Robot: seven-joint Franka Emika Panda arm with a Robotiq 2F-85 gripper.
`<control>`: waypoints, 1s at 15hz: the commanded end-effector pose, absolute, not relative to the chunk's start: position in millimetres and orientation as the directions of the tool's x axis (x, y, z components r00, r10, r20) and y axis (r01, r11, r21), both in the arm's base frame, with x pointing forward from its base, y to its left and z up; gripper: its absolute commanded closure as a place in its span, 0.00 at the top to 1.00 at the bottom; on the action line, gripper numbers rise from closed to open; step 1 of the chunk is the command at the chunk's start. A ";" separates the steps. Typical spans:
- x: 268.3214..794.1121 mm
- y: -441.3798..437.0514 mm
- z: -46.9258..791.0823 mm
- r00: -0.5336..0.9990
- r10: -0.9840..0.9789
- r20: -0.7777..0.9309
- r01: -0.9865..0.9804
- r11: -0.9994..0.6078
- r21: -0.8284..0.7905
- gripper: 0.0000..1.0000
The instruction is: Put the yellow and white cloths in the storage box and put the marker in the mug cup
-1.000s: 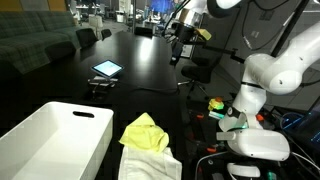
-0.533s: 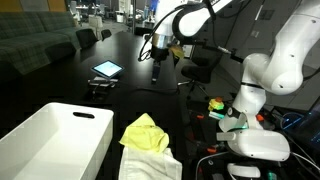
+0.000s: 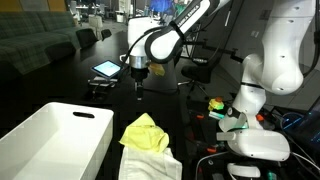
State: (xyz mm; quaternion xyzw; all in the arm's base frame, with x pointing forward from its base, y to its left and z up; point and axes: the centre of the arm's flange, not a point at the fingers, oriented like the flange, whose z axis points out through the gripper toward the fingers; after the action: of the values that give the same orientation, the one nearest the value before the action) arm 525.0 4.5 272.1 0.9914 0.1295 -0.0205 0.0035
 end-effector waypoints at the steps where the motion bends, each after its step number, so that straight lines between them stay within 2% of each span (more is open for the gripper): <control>1: 535.8 11.9 242.2 0.948 0.313 -0.052 0.310 -0.949 -0.056 1.00; 9: 531.2 19.8 165.4 0.961 0.270 -0.063 0.255 -0.950 -0.179 1.00; 15: 540.8 17.1 126.1 0.967 0.250 -0.040 0.239 -0.954 -0.183 1.00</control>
State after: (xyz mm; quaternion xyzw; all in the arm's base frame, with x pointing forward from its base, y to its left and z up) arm 525.9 18.2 141.7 0.9880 0.1222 -0.0470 -0.0818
